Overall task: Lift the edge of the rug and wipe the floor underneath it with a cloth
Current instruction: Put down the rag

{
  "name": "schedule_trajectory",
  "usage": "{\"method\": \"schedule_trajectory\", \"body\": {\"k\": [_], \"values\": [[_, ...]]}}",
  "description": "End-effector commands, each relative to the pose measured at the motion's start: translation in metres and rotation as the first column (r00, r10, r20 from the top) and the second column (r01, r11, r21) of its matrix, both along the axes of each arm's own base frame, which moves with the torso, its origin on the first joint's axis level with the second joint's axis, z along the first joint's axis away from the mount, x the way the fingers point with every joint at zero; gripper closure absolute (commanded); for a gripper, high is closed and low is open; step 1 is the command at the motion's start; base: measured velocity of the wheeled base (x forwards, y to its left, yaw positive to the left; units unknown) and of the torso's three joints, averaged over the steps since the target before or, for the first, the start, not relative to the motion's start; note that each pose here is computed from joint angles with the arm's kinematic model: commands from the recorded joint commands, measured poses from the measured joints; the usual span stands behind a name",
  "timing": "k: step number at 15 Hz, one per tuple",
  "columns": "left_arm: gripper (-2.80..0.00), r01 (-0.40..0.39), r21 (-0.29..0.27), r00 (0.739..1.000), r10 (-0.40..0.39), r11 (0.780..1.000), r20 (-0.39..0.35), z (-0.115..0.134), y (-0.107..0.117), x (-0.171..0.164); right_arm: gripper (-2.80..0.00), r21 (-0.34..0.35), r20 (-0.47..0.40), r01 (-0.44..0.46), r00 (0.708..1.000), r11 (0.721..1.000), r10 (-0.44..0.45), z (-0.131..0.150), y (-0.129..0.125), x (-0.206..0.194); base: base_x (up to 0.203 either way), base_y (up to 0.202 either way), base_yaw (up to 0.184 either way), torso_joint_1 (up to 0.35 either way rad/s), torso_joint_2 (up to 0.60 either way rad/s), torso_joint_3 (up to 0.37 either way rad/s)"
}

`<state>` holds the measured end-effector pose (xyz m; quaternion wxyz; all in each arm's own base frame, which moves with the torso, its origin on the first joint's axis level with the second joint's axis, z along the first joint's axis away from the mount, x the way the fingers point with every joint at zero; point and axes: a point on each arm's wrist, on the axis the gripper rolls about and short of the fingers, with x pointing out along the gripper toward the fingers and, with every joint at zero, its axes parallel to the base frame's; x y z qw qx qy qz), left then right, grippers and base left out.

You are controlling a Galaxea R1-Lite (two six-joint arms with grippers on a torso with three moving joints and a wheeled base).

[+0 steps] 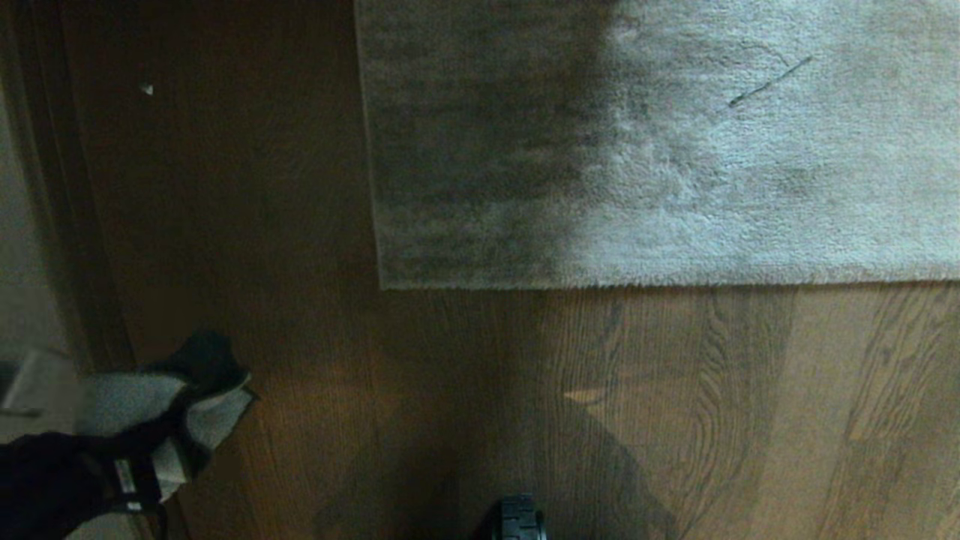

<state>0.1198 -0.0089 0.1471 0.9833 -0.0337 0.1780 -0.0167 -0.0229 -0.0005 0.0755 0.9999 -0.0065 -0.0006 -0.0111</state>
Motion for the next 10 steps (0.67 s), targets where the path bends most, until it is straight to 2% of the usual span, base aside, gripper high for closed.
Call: {"method": "schedule_trajectory", "body": {"k": [1, 5, 10], "values": [[0.0, -0.001, 0.004, 0.999, 0.002, 1.0, -0.044, -0.007, -0.002, 0.028, 0.0, -0.001, -0.001, 0.001, 1.0, 1.0, -0.001, 0.0, 0.0, 0.0, 0.0, 0.0, 0.0, 0.0, 0.0, 0.0], [0.0, -0.006, 0.001, 1.0, 0.006, 1.0, 0.016, -0.01, -0.005, 0.063, 0.0, -0.001, -0.001, -0.001, 1.0, 1.0, 0.001, 0.0, 0.0, 0.0, 0.0, 0.0, 0.0, 0.0, 0.0, 0.0], [0.0, -0.024, -0.005, 0.996, 0.024, 1.0, 0.082, -0.026, -0.005, 0.104, 0.0, -0.001, -0.001, 0.001, 1.0, 1.0, -0.001, 0.0, 0.0, 0.0, 0.0, 0.0, 0.0, 0.0, 0.0, 0.0]]}}
